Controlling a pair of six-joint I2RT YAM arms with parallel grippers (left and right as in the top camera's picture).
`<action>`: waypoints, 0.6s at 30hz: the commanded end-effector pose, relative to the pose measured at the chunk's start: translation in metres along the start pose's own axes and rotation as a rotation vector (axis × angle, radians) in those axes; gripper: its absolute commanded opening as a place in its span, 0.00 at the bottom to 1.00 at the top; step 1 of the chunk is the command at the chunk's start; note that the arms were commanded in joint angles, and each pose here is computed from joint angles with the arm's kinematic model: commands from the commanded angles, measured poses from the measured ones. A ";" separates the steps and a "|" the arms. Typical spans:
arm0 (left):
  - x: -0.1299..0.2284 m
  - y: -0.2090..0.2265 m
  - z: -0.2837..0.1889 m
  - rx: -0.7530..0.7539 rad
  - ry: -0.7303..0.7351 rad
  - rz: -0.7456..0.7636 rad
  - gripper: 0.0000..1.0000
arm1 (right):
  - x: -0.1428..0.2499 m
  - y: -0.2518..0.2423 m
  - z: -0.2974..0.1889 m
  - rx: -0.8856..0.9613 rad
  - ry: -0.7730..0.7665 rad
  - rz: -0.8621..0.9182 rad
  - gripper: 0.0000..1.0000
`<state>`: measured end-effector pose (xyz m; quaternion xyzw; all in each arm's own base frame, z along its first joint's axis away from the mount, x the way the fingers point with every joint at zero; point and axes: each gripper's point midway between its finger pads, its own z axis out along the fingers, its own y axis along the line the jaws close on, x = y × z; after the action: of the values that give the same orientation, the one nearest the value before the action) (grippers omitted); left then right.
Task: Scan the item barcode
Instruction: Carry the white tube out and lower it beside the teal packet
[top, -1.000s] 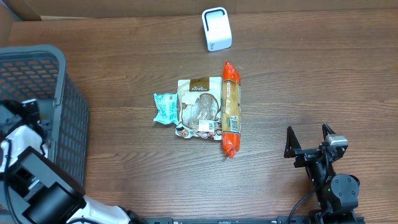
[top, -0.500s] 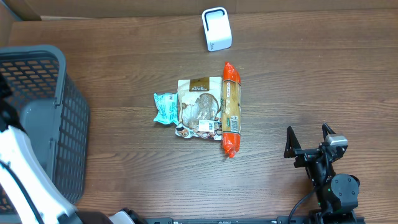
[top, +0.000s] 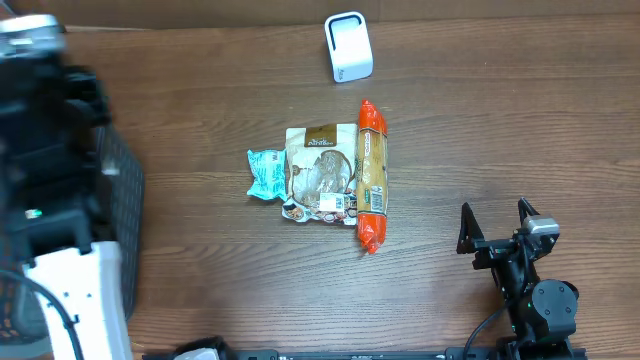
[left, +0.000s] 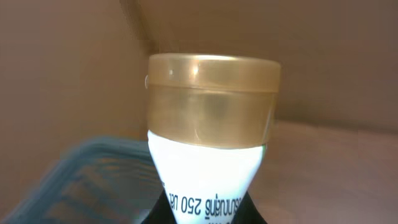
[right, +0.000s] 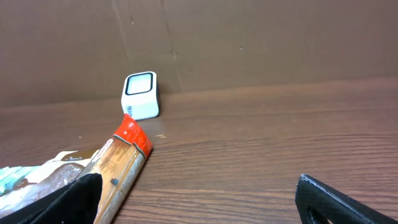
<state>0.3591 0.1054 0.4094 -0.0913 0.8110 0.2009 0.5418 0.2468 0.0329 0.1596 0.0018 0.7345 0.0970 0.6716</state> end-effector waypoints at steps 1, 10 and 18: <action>-0.013 -0.032 -0.037 0.066 -0.034 -0.063 0.04 | 0.003 0.000 0.001 0.003 0.003 -0.007 1.00; 0.108 -0.132 -0.038 0.171 0.470 -0.133 0.04 | 0.003 0.000 0.001 0.003 0.003 -0.007 1.00; 0.191 -0.168 0.005 0.088 0.717 -0.092 0.04 | 0.003 0.000 0.001 0.003 0.003 -0.007 1.00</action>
<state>0.3440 -0.0313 0.2102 -0.1315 0.9565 0.0947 0.2426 0.2468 0.0330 0.1596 0.0018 0.7345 0.0973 0.6716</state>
